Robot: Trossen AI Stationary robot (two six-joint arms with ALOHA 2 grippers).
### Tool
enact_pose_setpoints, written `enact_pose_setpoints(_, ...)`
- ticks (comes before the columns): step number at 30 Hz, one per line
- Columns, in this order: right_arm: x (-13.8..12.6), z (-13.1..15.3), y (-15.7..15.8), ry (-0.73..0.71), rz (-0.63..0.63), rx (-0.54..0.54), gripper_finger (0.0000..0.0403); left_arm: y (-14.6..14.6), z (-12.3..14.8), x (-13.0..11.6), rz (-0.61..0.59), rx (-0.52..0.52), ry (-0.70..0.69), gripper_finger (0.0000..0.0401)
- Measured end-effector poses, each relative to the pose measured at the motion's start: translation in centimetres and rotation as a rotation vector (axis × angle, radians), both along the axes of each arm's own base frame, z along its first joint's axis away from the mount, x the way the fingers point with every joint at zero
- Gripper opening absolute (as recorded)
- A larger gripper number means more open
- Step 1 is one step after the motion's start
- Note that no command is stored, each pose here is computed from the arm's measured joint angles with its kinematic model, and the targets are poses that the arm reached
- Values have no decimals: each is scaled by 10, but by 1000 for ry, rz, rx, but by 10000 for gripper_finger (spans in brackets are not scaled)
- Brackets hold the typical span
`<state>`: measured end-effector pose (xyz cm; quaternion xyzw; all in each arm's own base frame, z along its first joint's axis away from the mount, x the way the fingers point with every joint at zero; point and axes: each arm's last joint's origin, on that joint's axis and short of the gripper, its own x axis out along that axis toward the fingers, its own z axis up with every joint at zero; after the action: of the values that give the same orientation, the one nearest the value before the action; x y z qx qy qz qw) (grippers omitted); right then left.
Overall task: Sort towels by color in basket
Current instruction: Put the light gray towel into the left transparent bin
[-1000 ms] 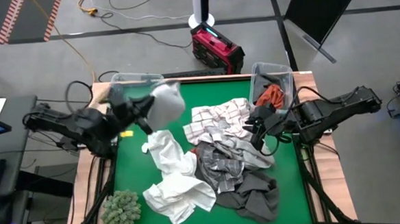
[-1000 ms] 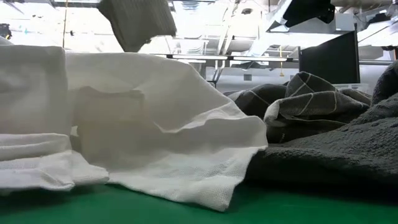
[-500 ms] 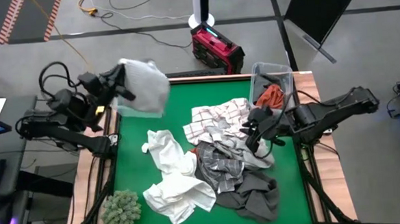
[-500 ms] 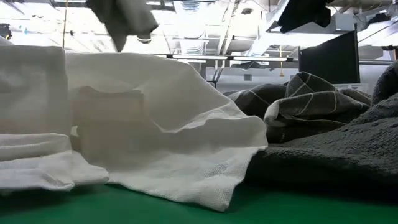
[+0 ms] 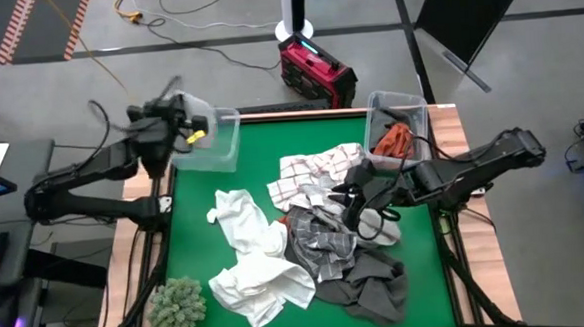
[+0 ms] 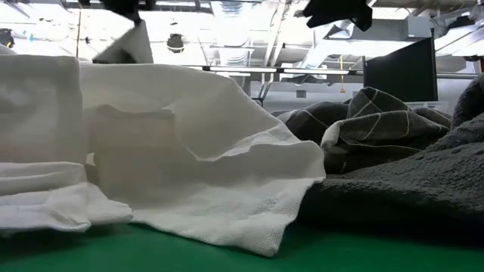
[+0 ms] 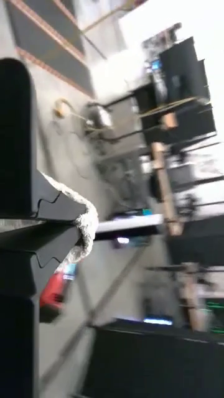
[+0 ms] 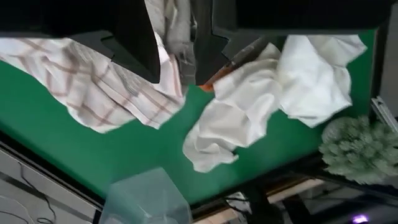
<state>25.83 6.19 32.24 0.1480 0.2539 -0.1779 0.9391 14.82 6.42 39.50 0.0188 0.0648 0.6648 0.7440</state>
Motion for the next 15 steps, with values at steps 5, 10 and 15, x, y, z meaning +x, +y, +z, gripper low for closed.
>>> enact_pose_setpoints(5,3,3,1,-44,20,26,128,22,-31,10,-102,-200,39,0)
enact_pose_setpoints(10,3,5,4,-56,32,33,128,39,-41,11,-105,-290,71,0)
enact_pose_setpoints(15,3,5,4,-62,26,42,128,49,-49,-1,-88,-381,129,0)
